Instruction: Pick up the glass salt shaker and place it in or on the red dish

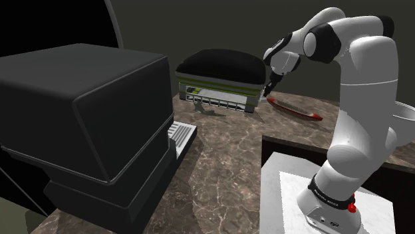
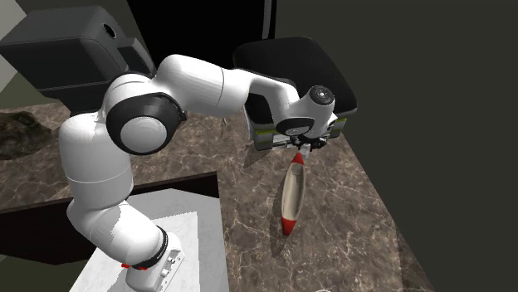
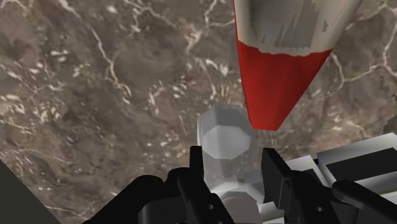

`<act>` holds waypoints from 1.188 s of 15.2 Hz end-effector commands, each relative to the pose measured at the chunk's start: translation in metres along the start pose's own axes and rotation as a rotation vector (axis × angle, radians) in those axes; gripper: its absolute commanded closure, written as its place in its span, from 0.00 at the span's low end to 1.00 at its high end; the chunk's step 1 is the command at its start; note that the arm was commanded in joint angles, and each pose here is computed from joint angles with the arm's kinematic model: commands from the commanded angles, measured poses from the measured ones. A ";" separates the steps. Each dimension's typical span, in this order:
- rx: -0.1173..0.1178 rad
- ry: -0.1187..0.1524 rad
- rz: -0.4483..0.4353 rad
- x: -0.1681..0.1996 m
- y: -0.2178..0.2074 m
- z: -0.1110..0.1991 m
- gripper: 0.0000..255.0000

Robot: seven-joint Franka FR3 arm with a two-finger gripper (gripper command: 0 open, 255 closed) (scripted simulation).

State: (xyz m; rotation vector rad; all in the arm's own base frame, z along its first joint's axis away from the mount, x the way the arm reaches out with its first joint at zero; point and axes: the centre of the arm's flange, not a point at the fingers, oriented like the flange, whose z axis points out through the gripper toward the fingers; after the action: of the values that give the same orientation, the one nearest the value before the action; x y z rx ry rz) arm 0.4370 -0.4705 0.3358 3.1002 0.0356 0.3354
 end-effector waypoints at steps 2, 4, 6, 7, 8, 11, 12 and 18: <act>0.000 0.000 0.000 0.000 0.000 0.000 1.00; 0.000 0.000 0.000 0.000 0.000 0.000 1.00; 0.000 0.000 0.000 0.000 0.000 0.000 1.00; 0.000 0.000 0.000 0.001 0.000 -0.005 1.00; 0.000 0.000 0.000 0.002 0.000 -0.010 1.00; 0.000 0.000 0.000 0.006 0.001 -0.025 1.00; 0.000 0.000 0.000 0.007 0.001 -0.031 1.00; 0.000 0.000 0.000 0.013 0.002 -0.062 1.00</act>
State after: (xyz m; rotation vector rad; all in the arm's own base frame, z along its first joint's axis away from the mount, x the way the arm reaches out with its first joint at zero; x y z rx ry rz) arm 0.4368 -0.4692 0.3943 3.1001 0.0352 0.3353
